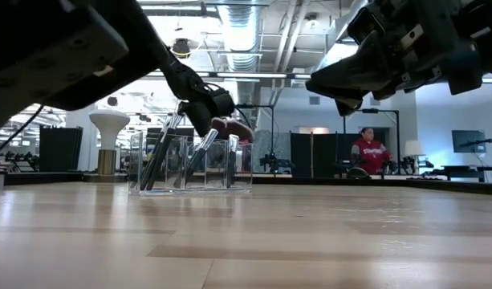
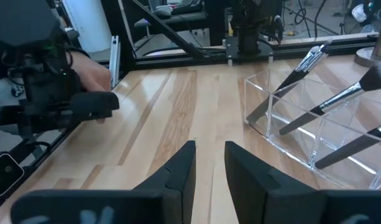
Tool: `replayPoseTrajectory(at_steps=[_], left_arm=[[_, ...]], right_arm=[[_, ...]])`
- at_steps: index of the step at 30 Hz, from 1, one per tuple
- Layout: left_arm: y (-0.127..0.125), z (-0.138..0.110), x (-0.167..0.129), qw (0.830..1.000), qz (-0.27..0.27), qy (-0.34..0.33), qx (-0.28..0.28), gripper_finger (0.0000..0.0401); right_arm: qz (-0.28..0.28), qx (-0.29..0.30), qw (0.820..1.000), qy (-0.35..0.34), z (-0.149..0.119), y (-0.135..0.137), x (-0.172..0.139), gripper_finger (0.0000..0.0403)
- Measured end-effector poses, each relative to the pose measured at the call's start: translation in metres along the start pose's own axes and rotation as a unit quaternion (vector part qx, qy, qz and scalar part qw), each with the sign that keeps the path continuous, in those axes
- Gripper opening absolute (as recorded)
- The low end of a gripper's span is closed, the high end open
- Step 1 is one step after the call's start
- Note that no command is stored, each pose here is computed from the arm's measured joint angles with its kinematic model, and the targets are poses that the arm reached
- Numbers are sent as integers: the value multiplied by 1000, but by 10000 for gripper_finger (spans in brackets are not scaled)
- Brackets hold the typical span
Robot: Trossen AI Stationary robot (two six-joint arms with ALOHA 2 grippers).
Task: Put items in baskets/containers
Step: Put the liner brush into the left section of the transparent organizer
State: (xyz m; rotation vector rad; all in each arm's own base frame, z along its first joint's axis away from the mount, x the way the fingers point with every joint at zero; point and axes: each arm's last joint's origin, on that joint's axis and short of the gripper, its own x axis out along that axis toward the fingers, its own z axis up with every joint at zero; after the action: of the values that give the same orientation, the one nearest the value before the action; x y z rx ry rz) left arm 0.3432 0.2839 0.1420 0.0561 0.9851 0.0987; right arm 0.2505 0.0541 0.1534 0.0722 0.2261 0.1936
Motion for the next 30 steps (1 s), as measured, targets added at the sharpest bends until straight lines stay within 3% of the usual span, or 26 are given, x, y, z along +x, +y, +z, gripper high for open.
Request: replayPoseTrajectory(at_steps=[13, 25, 30], left_arm=[[13, -9, 6, 1000, -5, -21, -10, 140], [14, -15, 8, 1000, 2, 2, -26, 140], [18, -19, 9, 998, 8, 12, -57, 140]], right_arm=[[2, 0, 1000, -15, 3, 0, 0, 75], [3, 0, 1000, -23, 6, 1, 1, 75], [7, 0, 999, -33, 12, 2, 4, 75]])
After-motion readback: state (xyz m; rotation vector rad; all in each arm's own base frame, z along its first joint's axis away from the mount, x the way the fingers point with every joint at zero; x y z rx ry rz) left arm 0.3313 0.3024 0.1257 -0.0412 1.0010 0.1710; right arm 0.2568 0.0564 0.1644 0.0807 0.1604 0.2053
